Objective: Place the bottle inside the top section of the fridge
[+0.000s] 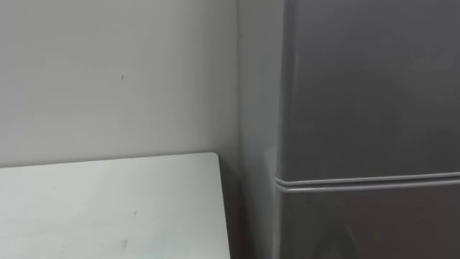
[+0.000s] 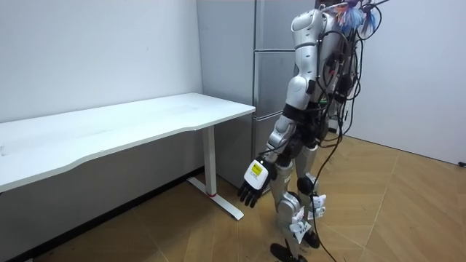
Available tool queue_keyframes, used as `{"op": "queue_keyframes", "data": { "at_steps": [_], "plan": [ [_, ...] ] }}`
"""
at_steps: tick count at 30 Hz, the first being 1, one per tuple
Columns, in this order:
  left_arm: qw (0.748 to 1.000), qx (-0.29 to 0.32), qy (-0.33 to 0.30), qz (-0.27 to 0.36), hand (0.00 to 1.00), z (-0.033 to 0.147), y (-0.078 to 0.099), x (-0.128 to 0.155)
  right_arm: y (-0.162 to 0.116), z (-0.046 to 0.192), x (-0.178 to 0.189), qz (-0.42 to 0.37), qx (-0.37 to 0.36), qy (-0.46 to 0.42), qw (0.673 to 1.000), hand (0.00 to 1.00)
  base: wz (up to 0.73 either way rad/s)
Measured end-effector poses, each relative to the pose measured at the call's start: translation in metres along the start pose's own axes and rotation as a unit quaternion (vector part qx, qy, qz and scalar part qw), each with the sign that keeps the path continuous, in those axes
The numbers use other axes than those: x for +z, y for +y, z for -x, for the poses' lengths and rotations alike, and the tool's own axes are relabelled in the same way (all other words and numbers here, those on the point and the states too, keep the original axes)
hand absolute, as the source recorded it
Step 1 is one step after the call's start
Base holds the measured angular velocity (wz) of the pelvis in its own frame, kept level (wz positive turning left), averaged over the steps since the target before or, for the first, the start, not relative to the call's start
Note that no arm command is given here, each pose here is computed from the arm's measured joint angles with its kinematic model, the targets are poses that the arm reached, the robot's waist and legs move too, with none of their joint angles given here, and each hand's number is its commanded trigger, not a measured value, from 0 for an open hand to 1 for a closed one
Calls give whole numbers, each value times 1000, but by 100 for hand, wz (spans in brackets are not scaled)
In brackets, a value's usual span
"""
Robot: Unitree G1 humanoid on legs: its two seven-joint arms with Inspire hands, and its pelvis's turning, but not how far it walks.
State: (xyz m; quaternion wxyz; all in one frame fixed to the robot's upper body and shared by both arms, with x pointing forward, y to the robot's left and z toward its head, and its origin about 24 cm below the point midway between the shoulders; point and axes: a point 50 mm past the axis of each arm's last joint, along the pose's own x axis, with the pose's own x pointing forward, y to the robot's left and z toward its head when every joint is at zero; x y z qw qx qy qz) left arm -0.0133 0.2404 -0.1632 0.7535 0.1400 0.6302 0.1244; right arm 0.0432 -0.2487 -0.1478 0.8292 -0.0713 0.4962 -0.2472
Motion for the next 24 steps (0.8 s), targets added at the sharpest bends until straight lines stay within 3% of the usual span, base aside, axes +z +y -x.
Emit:
{"op": "queue_keyframes", "data": {
  "at_steps": [24],
  "plan": [
    [998, -44, -11, -34, 0, 0, -12, 7, 26, -1, -8, -40, 187, 59, 980, 0, 0]
  ]
}}
